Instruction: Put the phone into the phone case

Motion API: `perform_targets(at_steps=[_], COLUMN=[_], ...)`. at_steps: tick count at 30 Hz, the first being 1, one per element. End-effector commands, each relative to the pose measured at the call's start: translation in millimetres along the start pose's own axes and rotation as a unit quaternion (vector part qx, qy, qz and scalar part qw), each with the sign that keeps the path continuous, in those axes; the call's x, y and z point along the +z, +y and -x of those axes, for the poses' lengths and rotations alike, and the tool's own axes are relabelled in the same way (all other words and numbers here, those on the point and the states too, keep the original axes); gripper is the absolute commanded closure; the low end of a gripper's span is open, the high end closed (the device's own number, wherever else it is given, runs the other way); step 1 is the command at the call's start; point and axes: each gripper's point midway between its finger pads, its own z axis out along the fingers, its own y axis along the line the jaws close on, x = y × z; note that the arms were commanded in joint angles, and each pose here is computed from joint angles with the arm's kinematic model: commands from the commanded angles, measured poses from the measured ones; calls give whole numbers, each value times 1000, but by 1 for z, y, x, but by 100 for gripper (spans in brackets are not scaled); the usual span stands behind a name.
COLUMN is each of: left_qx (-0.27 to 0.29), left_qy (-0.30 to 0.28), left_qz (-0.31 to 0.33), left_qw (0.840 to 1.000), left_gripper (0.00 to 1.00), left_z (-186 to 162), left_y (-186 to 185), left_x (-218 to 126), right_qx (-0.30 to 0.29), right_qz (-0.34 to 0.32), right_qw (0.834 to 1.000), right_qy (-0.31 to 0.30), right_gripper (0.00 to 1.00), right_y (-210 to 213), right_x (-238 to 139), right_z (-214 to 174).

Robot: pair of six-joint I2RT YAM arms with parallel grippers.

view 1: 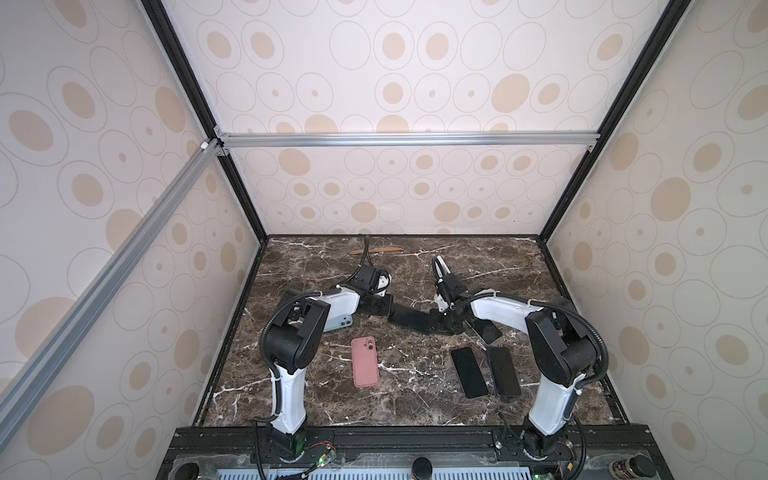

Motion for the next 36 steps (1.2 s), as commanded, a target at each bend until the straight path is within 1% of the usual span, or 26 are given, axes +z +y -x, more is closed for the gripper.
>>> perform_targets(at_steps=[1,3,5,7,10,14,17,23,30,36], left_qx=[-11,-8,-10,-14,-30,-43,-44,-37,-33,-36], left_qy=[61,45,25,6,-4,1,3,3,15,29], left_qz=[24,29,37,38,32,9,-4,-37,-52,-43], left_qw=[998,999,999,999,999,999,999,999,998,998], left_gripper=[85,84,82,79,74,71,70,69,70,71], left_z=[-29,-15,1,15,25,25,23,18,13,1], left_y=[-2,-3,-1,2,8,8,7,0,-2,3], left_x=[-10,-21,-33,-41,-41,-31,-24,-16,-7,-2], right_qx=[-13,-14,-3,4,1,11,24,43,53,57], right_qz=[-48,-47,-30,1,16,45,63,79,77,69], right_qw=[999,998,999,999,999,998,997,996,995,996], right_qy=[-22,-35,-45,-50,-51,-33,-31,-26,-15,5], right_gripper=[72,71,71,72,75,77,81,82,82,83], right_y=[-19,-22,-24,-21,-18,-9,-6,-7,-10,-17], right_x=[-37,-53,-66,-72,-70,-53,-38,-17,-2,8], right_z=[10,17,26,33,39,42,42,42,41,30])
